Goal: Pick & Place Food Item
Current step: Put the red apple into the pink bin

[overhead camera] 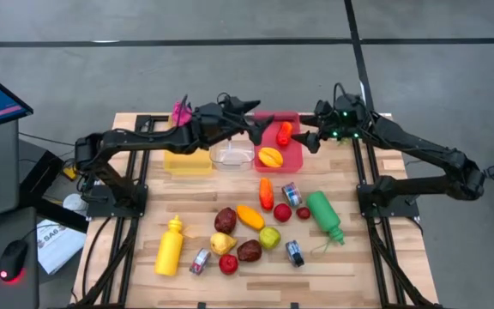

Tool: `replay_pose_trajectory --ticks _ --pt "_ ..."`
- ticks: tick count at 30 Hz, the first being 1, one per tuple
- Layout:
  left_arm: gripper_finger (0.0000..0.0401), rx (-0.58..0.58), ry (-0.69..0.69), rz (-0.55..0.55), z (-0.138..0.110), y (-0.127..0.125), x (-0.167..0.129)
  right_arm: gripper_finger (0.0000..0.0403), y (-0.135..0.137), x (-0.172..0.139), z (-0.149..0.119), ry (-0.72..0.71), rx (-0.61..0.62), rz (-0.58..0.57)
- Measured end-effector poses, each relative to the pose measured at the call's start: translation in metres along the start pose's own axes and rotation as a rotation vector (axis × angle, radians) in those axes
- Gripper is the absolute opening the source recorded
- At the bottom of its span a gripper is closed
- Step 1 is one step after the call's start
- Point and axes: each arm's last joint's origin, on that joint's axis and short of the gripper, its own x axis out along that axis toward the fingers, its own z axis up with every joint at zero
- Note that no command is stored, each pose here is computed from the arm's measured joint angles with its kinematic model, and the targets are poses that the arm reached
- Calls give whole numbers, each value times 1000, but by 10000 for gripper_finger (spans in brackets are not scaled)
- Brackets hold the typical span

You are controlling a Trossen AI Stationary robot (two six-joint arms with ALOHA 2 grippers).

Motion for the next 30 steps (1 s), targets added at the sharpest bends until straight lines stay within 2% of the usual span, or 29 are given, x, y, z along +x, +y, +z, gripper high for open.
replay_pose_trajectory --ticks 6,14,22,25,30 --pt "379 -4 4 -46 -4 -30 -13 393 7 1 -2 8 -72 26" --pt "379 -38 53 0 -20 -70 -34 393 18 3 -6 39 -71 70" --pt "379 -129 241 79 -51 -99 -63 393 30 4 -15 107 -127 118" --pt "379 -125 312 112 -62 -107 -76 393 33 4 -18 133 -132 128" --pt "379 -179 444 167 -79 -114 -96 393 34 4 -19 140 -58 126"
